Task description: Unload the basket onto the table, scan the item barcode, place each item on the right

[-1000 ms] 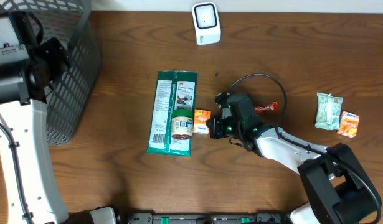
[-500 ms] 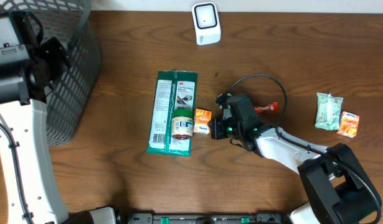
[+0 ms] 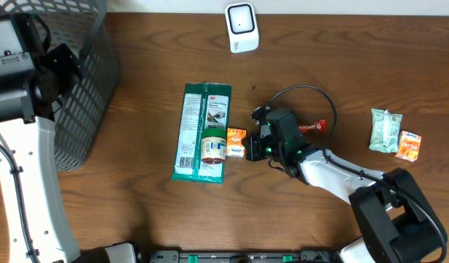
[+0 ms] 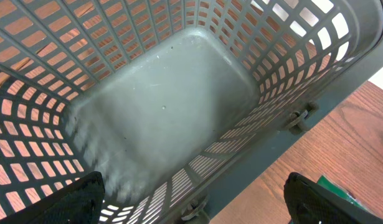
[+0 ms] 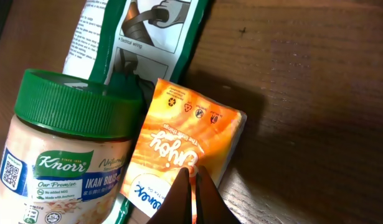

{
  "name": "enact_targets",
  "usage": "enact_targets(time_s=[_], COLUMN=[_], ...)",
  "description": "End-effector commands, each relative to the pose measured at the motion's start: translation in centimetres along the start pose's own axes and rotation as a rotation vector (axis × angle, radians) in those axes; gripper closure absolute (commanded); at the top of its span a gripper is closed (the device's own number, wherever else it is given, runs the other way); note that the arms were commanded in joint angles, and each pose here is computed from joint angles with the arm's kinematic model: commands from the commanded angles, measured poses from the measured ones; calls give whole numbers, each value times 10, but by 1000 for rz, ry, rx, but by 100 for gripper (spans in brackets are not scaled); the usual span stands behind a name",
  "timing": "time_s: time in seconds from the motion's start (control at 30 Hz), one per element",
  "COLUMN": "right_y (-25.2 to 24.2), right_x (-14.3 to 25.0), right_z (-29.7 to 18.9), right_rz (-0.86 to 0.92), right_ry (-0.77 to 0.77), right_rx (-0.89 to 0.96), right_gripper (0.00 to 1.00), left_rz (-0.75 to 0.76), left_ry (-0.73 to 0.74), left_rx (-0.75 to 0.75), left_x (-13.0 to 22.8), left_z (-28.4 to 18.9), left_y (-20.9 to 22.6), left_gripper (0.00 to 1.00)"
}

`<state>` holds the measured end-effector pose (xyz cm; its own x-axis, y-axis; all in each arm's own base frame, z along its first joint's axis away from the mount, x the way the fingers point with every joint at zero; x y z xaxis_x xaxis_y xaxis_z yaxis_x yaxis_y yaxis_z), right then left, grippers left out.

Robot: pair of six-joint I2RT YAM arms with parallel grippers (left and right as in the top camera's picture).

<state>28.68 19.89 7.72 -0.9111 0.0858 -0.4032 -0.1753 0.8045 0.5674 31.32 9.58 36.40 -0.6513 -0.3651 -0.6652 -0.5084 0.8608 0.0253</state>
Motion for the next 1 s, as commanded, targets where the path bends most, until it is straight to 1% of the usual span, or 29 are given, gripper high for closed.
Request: enact_targets(time_s=[0.0,0.07,0.23,0.37,0.57,0.73,0.97], right_y=[-2,-2,2,1,-19,-32,-36], right_x=[6,9,15,17,22,21,21], right_z=[5,8,15,15,12,8,6], right_rz=[-17,-42,-66,-73,-17,46,67], right_ry=[24,34,51,58,65,80,97], right_rx=[2,1,-10,-2,140,176,165], right_gripper=[99,99,94,93,96,97,96], left_rz=[4,4,4,4,4,4,4], left_ry=[-9,-9,-9,-9,-9,-9,-9], left_rx=[-14,-14,-14,-14,-15,-14,-14], left_x=[-2,-2,-2,-2,-2,-2,-2], left_z=[-2,-2,-2,-2,-2,-2,-2], left_y=[3,3,3,3,3,3,3], left_gripper=[7,7,8,8,7,8,8])
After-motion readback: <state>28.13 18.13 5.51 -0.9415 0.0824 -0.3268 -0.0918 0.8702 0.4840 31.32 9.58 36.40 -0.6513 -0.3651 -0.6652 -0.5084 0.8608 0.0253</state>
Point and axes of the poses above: each gripper's point midway between its finger pads, its own z axis out along the fingers, its own y axis along the line the jaws close on, x = y × z, the point moved 7 cm from there along -z, back along the fingers, and after that the axes turned 8 degrees about z, right-handed, at the moved point
